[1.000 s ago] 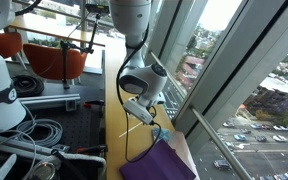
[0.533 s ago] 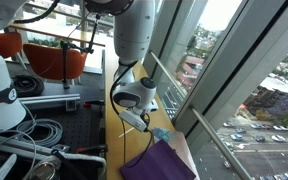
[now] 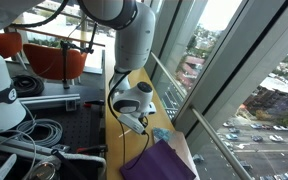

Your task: Put the straw inside the plastic cup

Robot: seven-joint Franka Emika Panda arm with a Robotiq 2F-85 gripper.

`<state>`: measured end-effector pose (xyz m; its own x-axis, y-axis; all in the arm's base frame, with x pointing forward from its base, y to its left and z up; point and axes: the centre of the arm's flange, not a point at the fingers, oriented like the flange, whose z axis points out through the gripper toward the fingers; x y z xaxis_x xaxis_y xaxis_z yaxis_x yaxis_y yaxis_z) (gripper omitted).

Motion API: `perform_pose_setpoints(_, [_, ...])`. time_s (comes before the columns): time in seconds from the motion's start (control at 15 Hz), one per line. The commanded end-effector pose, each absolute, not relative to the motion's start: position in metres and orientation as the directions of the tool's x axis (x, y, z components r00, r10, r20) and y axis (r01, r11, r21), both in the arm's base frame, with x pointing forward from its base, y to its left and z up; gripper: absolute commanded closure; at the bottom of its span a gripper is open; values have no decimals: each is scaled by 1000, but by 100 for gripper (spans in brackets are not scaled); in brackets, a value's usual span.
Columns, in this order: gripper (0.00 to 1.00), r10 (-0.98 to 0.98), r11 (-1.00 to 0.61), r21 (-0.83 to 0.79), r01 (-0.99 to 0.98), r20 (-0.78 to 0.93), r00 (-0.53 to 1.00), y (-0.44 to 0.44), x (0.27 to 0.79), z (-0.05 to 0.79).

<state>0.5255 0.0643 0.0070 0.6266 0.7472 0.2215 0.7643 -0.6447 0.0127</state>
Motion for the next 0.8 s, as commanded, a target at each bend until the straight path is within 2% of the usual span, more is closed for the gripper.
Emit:
perform_pose_setpoints(0.0, [73,736,-660,37,750,231,636,60,536,7])
perform_pose_setpoints(0.07, [82,734,-663,41,748,231,638,58,538,8])
perform_pose_setpoints(0.27, [100,726,-674,49,737,233,647,54,543,10])
perform_pose_setpoints(0.73, [100,710,-698,84,711,208,673,47,552,28])
